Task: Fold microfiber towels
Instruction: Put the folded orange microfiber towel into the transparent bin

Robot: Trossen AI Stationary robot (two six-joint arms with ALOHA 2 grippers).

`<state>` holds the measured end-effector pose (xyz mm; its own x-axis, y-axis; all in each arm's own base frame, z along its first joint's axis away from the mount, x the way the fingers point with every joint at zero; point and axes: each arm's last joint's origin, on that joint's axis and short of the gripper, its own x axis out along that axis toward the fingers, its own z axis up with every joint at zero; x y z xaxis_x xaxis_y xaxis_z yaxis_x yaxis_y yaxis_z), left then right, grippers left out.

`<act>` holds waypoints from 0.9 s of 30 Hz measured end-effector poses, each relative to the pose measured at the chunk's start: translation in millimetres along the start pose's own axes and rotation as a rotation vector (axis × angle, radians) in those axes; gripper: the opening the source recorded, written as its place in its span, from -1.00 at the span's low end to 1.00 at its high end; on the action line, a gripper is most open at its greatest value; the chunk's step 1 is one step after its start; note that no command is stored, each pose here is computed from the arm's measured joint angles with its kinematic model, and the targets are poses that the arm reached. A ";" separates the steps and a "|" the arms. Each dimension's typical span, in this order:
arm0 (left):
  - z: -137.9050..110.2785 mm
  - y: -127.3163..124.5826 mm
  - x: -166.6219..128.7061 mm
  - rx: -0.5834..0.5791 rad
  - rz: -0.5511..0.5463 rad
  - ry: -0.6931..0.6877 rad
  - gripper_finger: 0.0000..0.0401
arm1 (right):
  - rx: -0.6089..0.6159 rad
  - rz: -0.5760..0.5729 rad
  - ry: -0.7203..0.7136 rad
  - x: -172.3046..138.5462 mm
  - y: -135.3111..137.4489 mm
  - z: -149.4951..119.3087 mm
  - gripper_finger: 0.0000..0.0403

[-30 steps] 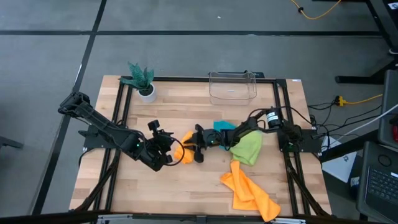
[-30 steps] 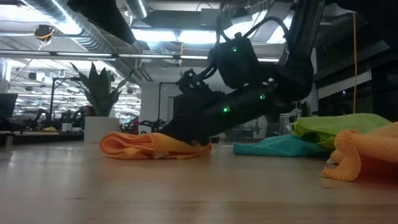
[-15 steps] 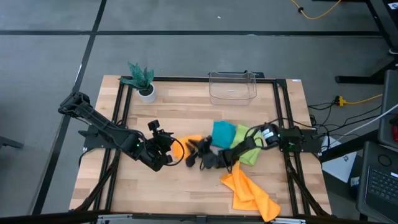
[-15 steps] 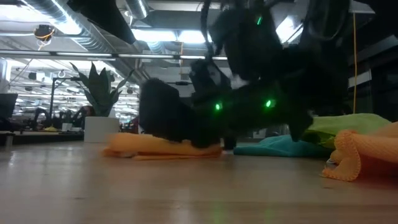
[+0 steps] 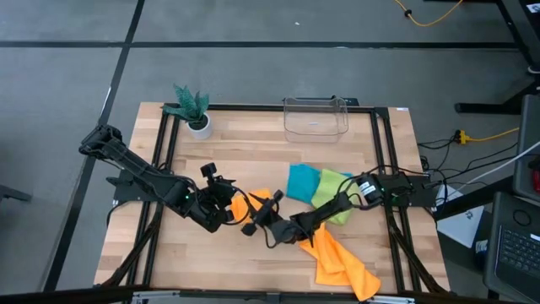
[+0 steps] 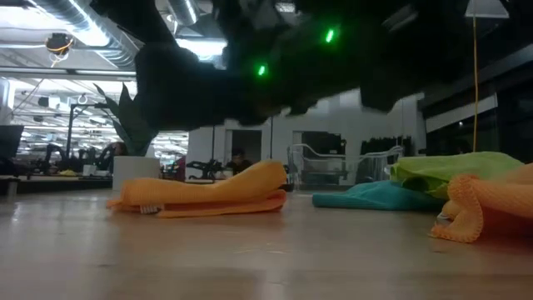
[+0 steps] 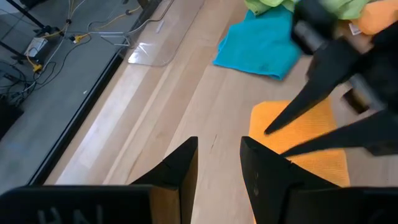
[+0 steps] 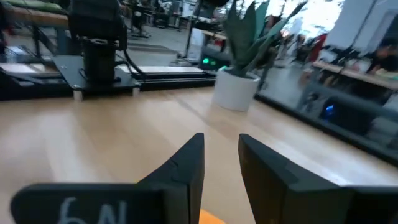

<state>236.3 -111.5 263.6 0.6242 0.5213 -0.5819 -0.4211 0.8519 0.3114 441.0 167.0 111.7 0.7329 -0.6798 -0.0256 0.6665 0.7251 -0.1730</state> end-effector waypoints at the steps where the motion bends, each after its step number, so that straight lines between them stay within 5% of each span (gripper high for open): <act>1: 0.0 -0.1 0.1 0.000 0.000 0.000 -0.44 | -0.010 -0.008 -0.003 -4.4 0.8 4.3 -0.49; 10: 0.0 -0.1 0.1 0.000 0.000 0.000 -0.44 | -0.174 -0.281 0.049 -51.9 0.0 42.1 -0.49; 18: 0.0 -0.1 0.1 -0.001 0.000 0.000 -0.44 | -0.300 -0.254 0.059 -66.2 3.0 37.5 -0.49; 24: 0.0 -0.1 0.0 -0.003 0.000 0.000 -0.44 | -0.289 -0.263 0.060 -62.5 1.7 37.9 -0.49; 27: 0.0 0.0 0.0 -0.003 0.000 -0.001 -0.44 | -0.179 -0.280 0.050 -55.8 -0.7 38.1 -0.49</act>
<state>236.3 -111.5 263.6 0.6244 0.5217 -0.5813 -0.4235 0.8515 0.3092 404.8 208.6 150.9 0.5141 -0.8578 0.0000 0.8036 0.4816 -0.3497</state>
